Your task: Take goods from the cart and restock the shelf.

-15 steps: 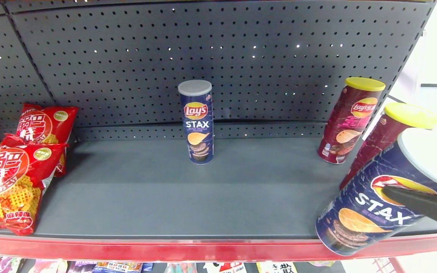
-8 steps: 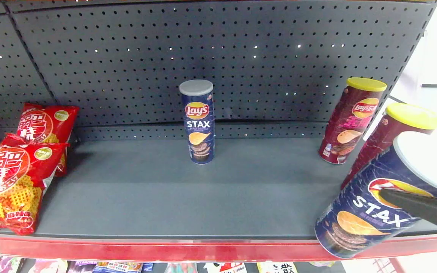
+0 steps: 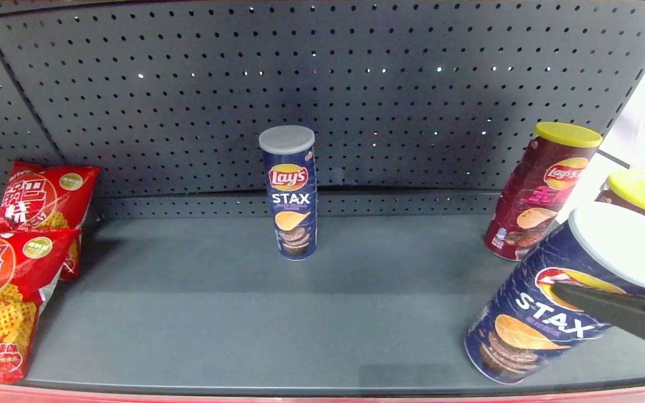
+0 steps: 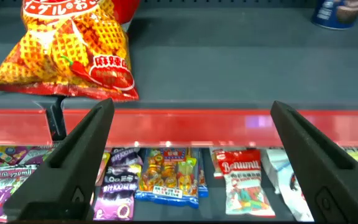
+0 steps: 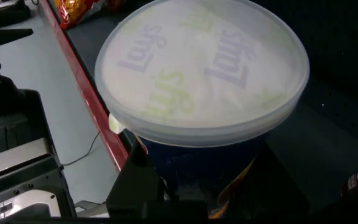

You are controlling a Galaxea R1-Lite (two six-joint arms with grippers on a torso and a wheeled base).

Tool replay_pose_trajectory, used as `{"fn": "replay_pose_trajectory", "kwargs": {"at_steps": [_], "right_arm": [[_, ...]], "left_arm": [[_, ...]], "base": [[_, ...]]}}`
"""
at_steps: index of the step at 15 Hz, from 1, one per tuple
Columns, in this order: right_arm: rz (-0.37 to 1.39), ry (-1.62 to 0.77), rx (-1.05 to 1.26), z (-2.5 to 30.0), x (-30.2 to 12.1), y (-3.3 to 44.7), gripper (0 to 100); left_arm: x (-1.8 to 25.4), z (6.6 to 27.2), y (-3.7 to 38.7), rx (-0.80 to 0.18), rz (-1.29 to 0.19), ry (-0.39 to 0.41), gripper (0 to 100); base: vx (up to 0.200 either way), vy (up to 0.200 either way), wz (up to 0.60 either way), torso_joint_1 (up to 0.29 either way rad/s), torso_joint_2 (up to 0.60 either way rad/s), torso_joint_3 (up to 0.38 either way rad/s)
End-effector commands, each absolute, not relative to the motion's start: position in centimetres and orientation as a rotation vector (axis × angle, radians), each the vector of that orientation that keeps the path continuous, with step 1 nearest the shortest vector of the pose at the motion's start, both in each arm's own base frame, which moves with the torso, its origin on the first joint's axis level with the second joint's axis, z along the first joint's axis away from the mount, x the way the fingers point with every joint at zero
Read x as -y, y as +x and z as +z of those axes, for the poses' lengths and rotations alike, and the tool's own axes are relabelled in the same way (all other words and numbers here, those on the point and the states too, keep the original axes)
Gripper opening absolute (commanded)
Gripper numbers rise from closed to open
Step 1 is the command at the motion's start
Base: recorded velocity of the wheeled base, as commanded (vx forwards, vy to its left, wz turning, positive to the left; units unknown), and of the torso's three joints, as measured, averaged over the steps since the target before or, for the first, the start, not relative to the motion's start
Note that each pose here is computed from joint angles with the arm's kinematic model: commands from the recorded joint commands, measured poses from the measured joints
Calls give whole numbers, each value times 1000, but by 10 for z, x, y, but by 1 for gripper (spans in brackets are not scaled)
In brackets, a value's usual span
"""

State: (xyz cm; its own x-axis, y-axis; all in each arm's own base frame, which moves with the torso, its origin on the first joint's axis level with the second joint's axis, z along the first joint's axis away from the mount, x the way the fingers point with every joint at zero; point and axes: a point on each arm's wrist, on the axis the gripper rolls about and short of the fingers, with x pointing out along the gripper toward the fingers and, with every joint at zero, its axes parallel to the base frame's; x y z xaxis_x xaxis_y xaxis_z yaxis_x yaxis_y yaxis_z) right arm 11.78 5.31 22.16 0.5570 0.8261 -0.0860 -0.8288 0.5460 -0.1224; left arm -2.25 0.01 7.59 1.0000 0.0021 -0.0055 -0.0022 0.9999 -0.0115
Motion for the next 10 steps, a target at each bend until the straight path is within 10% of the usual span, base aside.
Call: {"fn": "replay_pose_trajectory", "kwargs": {"at_steps": [1, 7, 9, 10], "right_arm": [[984, -155, -22, 221, -53, 118, 0], [971, -157, -18, 221, -52, 116, 0], [968, -155, -15, 222, -53, 117, 0], [967, -155, -12, 223, -53, 117, 0]], "left_arm": [[0, 76, -22, -6, 3, -12, 100], [1, 90, -25, 60, -33, 93, 100], [2, 184, -27, 154, -90, 95, 100], [2, 200, -23, 161, -109, 80, 100]], "base": [[0, 0, 0, 0, 0, 0], [0, 0, 0, 0, 0, 0], [0, 0, 0, 0, 0, 0], [0, 0, 0, 0, 0, 0]]}}
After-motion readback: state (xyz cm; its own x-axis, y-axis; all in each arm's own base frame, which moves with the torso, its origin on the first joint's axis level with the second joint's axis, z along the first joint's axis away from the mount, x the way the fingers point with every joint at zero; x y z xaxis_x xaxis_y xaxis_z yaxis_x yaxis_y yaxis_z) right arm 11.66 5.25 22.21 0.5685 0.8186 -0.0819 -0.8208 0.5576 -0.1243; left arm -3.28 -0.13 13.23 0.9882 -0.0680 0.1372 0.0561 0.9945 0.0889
